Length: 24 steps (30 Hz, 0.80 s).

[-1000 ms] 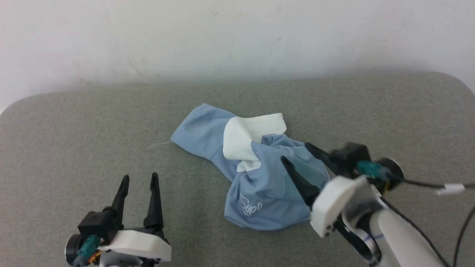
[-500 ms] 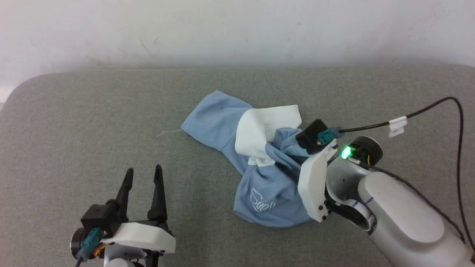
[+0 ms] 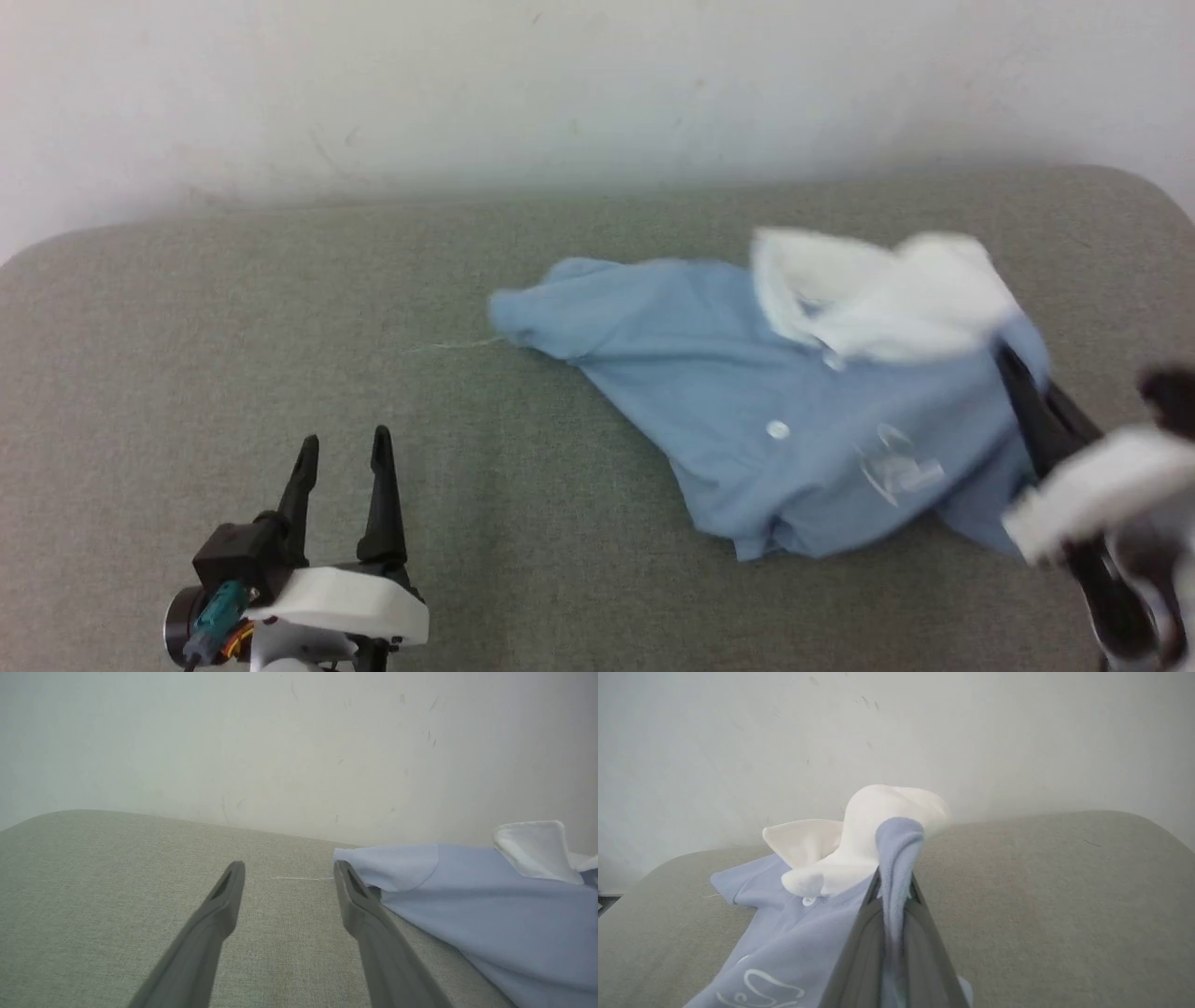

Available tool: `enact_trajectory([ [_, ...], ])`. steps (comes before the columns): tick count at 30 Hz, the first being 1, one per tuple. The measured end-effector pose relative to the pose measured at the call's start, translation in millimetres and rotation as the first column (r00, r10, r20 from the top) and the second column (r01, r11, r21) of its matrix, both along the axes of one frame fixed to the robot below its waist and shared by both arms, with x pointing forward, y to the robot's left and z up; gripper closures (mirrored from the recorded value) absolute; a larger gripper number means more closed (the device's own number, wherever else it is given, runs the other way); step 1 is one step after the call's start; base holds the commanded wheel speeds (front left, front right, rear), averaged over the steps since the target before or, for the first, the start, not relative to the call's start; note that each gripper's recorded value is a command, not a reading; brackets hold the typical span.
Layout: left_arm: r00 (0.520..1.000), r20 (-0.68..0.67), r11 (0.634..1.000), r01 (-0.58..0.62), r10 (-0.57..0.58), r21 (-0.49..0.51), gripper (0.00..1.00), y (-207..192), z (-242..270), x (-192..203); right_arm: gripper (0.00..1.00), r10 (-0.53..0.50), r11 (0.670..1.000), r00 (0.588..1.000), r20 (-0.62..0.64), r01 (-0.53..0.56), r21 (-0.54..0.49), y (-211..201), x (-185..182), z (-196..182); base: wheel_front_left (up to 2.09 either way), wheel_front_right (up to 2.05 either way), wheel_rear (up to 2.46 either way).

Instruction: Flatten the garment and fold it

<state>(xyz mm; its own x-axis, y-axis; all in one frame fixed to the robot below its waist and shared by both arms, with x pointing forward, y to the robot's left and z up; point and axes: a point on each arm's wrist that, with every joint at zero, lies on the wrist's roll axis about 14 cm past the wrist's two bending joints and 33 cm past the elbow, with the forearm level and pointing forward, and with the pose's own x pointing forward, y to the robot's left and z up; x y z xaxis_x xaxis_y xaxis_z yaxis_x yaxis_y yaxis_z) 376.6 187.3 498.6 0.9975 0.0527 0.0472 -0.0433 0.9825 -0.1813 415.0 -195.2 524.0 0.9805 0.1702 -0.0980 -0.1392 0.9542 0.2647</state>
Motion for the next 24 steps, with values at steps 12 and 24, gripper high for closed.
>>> enact_trajectory([
  [12,0.999,-0.005,0.999,0.033,-0.033,0.007,0.0,-7,-2,3,0.0,-0.257,0.962,0.913,-0.317,0.272,0.002,-48,-104,-105,0.0,0.0,0.0],
  [24,0.999,-0.024,1.0,0.022,-0.022,-0.004,0.0,-2,-5,-8,0.0,-0.256,0.942,0.949,0.183,0.287,-0.173,-48,-75,5,0.0,0.0,0.0],
])
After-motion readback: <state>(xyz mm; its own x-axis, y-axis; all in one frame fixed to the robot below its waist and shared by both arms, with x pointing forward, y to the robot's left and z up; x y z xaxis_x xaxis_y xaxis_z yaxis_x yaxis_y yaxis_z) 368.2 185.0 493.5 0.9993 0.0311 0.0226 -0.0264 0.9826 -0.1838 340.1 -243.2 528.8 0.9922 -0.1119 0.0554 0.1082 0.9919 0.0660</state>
